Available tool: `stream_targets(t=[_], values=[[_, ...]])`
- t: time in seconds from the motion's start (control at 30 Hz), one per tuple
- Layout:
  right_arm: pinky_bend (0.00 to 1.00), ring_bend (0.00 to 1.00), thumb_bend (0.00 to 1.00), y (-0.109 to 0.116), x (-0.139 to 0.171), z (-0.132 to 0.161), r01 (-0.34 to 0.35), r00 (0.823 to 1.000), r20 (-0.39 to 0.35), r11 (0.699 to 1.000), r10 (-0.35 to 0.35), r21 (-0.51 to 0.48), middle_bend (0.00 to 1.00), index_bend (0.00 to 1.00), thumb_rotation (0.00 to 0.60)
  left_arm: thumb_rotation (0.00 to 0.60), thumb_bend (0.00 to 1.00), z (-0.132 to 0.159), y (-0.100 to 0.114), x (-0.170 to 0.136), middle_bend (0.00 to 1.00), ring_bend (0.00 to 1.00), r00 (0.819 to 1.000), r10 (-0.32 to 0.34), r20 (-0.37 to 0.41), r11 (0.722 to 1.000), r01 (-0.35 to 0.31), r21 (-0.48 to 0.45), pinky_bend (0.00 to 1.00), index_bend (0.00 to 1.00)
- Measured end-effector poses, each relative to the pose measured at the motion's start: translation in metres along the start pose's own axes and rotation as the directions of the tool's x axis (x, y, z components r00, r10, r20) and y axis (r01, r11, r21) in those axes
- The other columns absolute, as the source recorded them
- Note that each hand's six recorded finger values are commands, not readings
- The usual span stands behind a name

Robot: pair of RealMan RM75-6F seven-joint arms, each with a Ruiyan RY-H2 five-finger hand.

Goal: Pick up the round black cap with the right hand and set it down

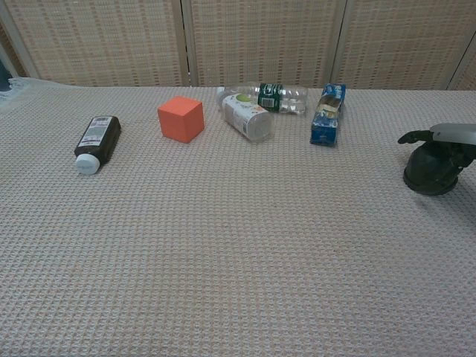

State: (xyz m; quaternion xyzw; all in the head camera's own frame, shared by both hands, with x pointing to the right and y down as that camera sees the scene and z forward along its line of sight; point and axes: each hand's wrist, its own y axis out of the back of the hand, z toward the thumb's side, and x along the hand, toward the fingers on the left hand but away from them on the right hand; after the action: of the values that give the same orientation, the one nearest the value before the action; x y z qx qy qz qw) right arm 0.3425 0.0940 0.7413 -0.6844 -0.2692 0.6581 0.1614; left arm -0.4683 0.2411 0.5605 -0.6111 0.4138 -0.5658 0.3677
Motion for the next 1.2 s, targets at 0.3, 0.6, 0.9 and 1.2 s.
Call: stream_targets(t=[0.3, 0.6, 0.9, 1.2], values=[[0.17, 0.0, 0.17, 0.009, 0.004, -0.001, 0.027, 1.0, -0.008, 0.999, -0.027, -0.017, 0.0, 0.0, 0.6, 0.6, 0.48, 0.0, 0.0, 0.0, 0.06, 0.07, 1.0, 0.0, -0.003, 1.0, 0.0, 0.0, 0.31, 0.38], [0.17, 0.0, 0.17, 0.01, 0.004, -0.008, 0.03, 0.999, 0.016, 1.0, -0.03, -0.001, 0.0, 0.0, 0.6, 0.6, 0.48, 0.0, 0.0, 0.0, 0.06, 0.07, 1.0, 0.0, 0.0, 1.0, 0.0, 0.002, 0.31, 0.38], [0.23, 0.01, 0.17, -0.001, -0.013, -0.009, 0.008, 0.998, 0.062, 0.999, -0.01, 0.035, 0.01, 0.0, 0.6, 0.6, 0.48, 0.0, 0.001, 0.0, 0.06, 0.07, 1.0, 0.003, -0.003, 1.0, -0.003, -0.002, 0.31, 0.38], [0.61, 0.44, 0.22, -0.01, -0.018, -0.005, -0.004, 0.998, 0.066, 0.999, 0.001, 0.054, 0.39, 0.39, 0.6, 0.6, 0.48, -0.001, 0.001, 0.0, 0.06, 0.07, 1.0, 0.006, -0.003, 1.0, -0.006, -0.005, 0.31, 0.37]])
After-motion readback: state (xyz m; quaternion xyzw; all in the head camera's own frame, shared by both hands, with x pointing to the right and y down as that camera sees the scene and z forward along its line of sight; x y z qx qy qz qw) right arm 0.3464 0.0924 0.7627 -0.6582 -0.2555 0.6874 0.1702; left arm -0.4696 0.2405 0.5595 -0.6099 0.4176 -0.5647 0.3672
